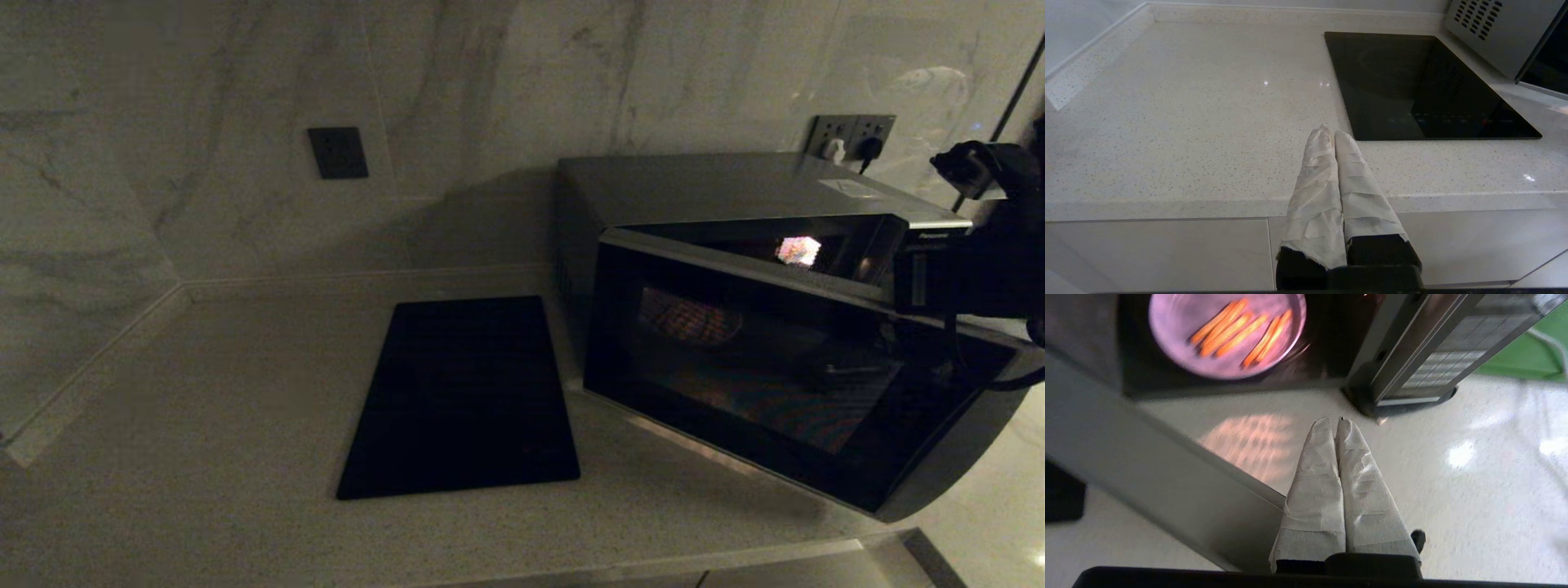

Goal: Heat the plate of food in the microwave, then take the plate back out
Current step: Open the microwave oven

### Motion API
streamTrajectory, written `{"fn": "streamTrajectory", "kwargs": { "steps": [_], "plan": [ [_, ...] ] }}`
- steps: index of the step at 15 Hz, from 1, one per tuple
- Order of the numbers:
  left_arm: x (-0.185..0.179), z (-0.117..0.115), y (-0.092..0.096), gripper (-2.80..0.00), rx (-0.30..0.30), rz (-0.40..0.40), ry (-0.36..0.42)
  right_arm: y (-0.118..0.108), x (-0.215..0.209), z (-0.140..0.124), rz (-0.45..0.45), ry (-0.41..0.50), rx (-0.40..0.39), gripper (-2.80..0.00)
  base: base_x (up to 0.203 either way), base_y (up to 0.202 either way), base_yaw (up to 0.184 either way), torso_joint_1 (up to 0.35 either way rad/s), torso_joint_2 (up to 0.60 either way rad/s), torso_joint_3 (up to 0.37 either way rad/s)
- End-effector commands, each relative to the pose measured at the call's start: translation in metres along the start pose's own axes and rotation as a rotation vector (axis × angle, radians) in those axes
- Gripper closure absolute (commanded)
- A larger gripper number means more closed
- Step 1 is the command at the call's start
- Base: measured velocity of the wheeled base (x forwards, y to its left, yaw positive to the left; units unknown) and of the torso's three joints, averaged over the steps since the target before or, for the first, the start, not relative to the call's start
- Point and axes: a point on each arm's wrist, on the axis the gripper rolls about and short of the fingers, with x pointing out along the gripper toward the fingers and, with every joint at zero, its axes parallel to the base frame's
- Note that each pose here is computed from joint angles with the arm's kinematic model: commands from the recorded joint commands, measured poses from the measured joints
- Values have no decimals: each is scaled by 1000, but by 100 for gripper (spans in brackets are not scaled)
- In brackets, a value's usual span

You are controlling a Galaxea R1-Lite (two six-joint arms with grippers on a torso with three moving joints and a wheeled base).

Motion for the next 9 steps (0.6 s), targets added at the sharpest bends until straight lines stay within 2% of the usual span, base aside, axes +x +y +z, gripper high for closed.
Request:
{"fn": "streamTrajectory", "kwargs": {
  "steps": [1,9],
  "plan": [
    [0,0,0,0,-1,0,-1,8,-22,0,41,-48,-13,0,0,0,0,0,0,0],
    [0,0,0,0,-1,1,-1,29,-49,-19,116,-50,-65,0,0,0,0,0,0,0]
  ]
}}
